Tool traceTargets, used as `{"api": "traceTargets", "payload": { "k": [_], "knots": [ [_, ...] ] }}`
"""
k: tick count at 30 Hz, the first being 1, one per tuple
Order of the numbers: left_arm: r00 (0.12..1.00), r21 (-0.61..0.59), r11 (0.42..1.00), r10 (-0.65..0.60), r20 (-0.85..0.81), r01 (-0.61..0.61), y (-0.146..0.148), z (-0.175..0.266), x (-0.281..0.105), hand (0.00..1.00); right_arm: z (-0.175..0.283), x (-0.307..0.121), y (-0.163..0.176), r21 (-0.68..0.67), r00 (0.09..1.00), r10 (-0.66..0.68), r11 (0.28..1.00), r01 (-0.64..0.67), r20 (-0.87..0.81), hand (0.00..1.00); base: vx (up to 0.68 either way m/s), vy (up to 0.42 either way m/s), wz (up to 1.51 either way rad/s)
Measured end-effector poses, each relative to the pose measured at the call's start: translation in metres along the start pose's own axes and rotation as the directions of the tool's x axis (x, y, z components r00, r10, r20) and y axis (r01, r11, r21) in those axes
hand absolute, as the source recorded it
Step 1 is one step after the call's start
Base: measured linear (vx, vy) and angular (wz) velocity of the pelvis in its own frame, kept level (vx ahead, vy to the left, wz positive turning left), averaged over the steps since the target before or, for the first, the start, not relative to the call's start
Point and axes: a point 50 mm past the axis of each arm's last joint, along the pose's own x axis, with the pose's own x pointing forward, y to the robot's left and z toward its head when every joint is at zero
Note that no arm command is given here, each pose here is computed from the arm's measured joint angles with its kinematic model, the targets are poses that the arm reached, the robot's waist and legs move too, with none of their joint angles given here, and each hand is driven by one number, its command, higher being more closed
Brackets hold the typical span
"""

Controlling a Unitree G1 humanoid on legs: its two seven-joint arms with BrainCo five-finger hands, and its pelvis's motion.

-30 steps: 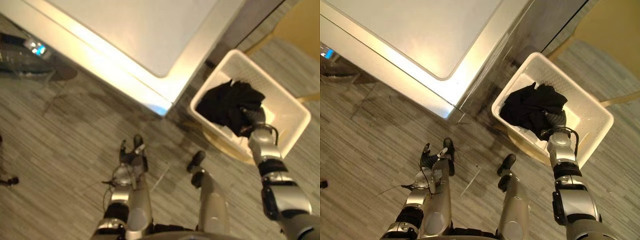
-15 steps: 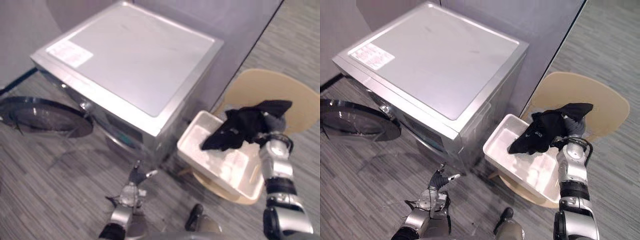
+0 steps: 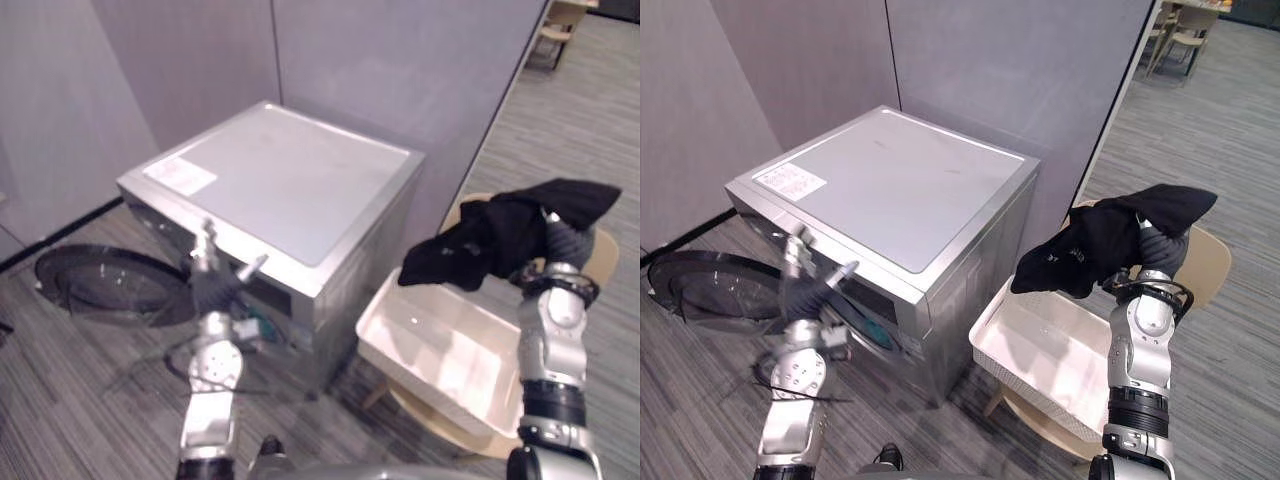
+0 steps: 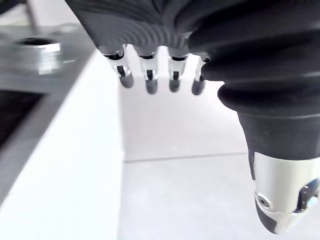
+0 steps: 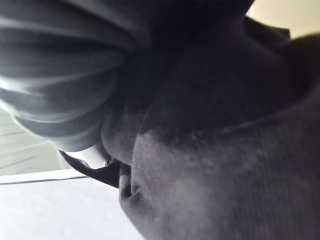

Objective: Pick up the laundry basket with both hands and put the clothes into the washing machine.

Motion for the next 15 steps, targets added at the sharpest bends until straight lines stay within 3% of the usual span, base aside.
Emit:
{"api": "traceTargets", "payload": {
  "k": [3, 8, 11, 15],
  "knots": [
    [0.981, -0.005, 0.998, 0.067, 0.182, -0.067, 0.001, 0.033, 0.011, 0.0, 0.016, 0.0, 0.009, 0.021, 0.995, 0.046, 0.999, -0.048, 0.086, 1.0, -0.05, -0.005, -0.13],
    [0.928, -0.058, 0.998, 0.045, 0.37, -0.025, -0.014, 0.068, 0.015, 0.0, 0.032, 0.004, 0.023, 0.055, 0.982, 0.078, 0.995, -0.089, 0.169, 1.0, -0.05, -0.005, -0.11],
    [0.896, -0.107, 0.99, -0.037, 0.443, 0.094, -0.034, 0.083, 0.016, 0.0, 0.041, 0.009, 0.044, 0.104, 0.973, 0.107, 0.986, -0.131, 0.207, 1.0, -0.03, -0.006, -0.06],
    [0.872, -0.225, 0.929, -0.164, 0.461, 0.293, -0.066, 0.09, 0.014, 0.0, 0.054, 0.012, 0.061, 0.13, 0.956, 0.14, 0.975, -0.178, 0.256, 1.0, 0.0, -0.002, -0.1]
  ]
}}
